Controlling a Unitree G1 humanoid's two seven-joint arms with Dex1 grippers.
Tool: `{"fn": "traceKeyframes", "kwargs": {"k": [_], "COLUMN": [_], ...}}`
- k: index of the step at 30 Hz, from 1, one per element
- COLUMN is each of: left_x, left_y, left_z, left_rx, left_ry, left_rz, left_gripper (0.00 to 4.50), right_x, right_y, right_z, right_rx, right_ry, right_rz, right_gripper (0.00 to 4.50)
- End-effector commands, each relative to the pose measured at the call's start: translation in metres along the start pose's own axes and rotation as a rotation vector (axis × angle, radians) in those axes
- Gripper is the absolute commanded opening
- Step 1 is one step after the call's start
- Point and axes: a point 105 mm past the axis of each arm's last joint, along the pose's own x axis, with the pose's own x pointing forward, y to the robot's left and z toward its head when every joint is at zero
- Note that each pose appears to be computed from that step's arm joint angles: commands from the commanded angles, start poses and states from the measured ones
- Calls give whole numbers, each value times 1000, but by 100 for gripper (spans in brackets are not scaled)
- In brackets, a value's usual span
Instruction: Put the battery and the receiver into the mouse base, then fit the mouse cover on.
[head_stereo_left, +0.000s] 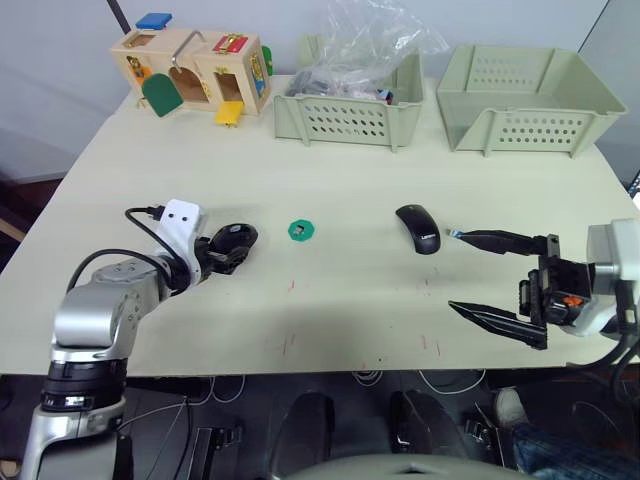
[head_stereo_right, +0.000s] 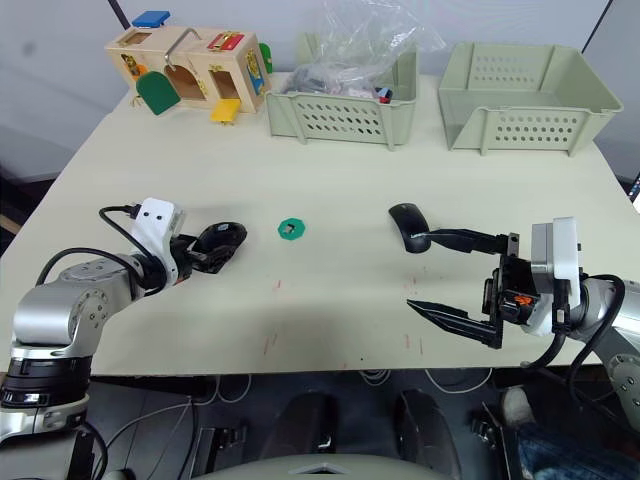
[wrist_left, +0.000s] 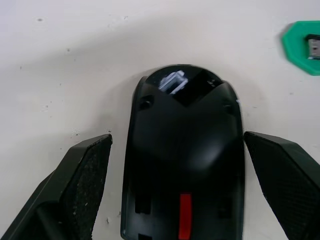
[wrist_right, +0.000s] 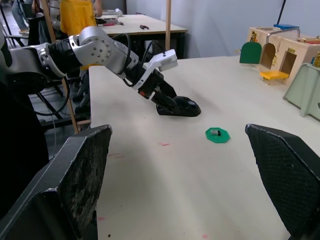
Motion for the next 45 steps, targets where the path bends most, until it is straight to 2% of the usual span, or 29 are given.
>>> {"fn": "traceKeyframes", "kwargs": {"k": [1,7,10,11,12,20,22,24,26,30,32,34,37,42,44,45], "left_x": [0,6,6,6,6,-3,-9,-27,-40,-54,-54,-47,-40,-30,-30,-25], "left_y": [1,0,1,2,2,1,0,-17,-35,-62,-76,-86,-104,-138,-142,-143], "left_z": [10,9,8,8,8,14,18,34,41,47,49,47,53,49,50,49], "left_rx": [30,24,23,22,21,49,73,112,205,368,433,510,574,665,667,727], "left_ry": [-28,-32,-32,-31,-33,-74,-100,-168,-190,-218,-201,-149,-173,-125,-120,-108], "left_rz": [18,19,25,26,27,1,-47,-247,-416,-635,-725,-757,-800,-888,-901,-859], "left_gripper": [448,448,372,321,289,290,290,290,290,290,290,290,290,290,290,290], "right_x": [1,-1,-2,-2,-3,-6,-7,-10,-14,-22,-26,-31,-36,-42,-42,-44], "right_y": [4,3,3,4,4,6,6,5,4,3,3,4,3,6,7,8], "right_z": [12,10,10,9,9,5,5,3,1,0,0,0,0,0,-1,-1], "right_rx": [-48,-47,-46,-45,-45,-39,-38,-36,-37,-45,-51,-57,-66,-67,-67,-63], "right_ry": [-16,-14,-14,-13,-12,-10,-7,7,19,44,65,89,110,142,145,152], "right_rz": [8,0,-3,-4,-4,-6,-10,-23,-38,-53,-56,-62,-76,-102,-105,-109], "right_gripper": [450,450,450,450,450,450,450,450,450,450,450,450,450,450,450,450]}}
